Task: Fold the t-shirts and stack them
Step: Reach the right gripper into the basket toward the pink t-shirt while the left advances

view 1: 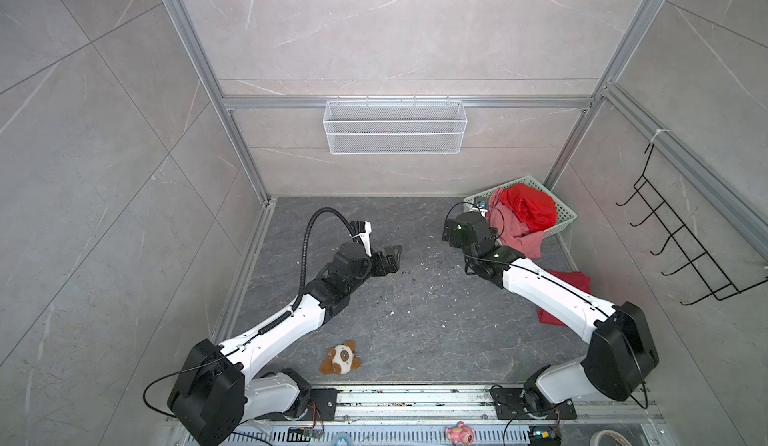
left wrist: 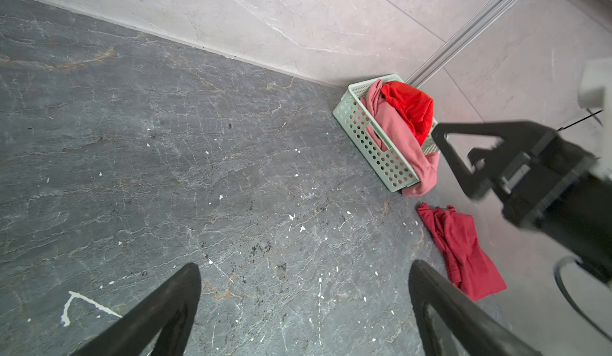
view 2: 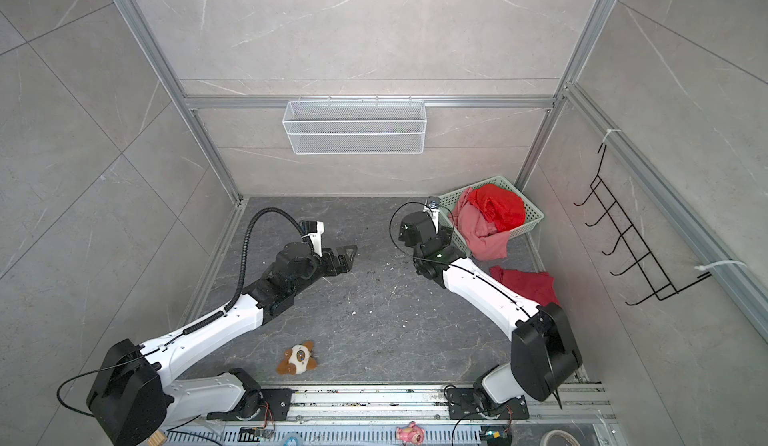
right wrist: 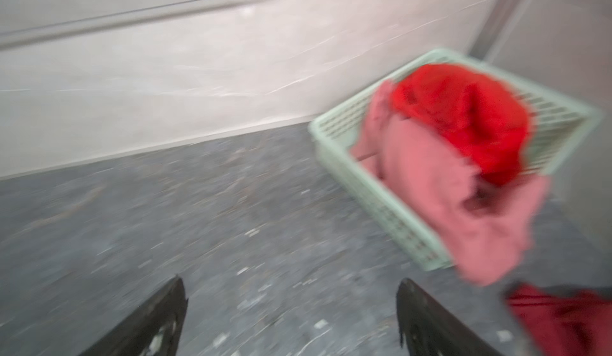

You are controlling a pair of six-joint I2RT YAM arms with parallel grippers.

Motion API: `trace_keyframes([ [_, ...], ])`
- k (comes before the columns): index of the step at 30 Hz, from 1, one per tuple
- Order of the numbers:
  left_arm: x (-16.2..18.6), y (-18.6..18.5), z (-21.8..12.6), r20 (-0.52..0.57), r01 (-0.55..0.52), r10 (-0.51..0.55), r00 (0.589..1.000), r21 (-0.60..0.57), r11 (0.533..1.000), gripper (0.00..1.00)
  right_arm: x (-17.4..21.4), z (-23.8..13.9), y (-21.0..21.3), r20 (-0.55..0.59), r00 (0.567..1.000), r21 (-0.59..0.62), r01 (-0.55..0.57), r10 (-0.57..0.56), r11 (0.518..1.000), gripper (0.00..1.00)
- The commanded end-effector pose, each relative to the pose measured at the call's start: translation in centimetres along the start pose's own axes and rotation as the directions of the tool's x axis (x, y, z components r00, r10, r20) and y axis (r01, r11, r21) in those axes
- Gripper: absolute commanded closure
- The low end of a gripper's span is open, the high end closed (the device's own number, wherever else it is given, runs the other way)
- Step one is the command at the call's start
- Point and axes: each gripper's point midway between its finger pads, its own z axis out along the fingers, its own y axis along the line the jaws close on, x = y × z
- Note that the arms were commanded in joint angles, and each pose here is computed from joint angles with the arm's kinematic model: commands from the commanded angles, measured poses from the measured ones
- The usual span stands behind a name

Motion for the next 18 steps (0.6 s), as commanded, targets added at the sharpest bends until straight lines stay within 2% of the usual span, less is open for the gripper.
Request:
trace_keyframes([
  [1,-1.3,-1.8,0.7,0.010,-0.046,0.046,0.999,0.061,0.997,0.00,-0.7,2.5,-4.3,0.032,0.999,0.106,0.007,-0.011,0.994,0.00],
  [3,-1.1,-2.1,1.3,-0.012,-0.055,0.056,0.998,0.076,0.996,0.00,-0.6,4.0,-6.1,0.042,0.998,0.094,-0.053,0.049,0.994,0.00],
  [10,-1.3,-3.5,4.0,-0.057,-0.054,0.061,0.997,0.115,0.992,0.00,0.7,7.3,-9.5,-0.021,0.996,0.079,-0.081,0.082,0.994,0.00],
  [12,-1.3,-3.7,5.0,-0.068,-0.043,0.051,0.996,0.120,0.992,0.00,1.0,8.2,-10.0,-0.026,0.997,0.099,-0.071,0.074,0.993,0.01],
  [16,-1.5,-4.4,6.8,-0.089,-0.017,0.029,0.996,0.128,0.992,0.00,1.9,10.3,-12.2,-0.041,0.997,0.216,-0.062,0.073,0.974,0.03],
  [18,-1.7,-4.7,7.4,-0.096,-0.009,0.022,0.995,0.136,0.991,0.00,2.5,11.6,-12.8,-0.065,0.994,0.206,-0.077,0.092,0.975,0.05],
])
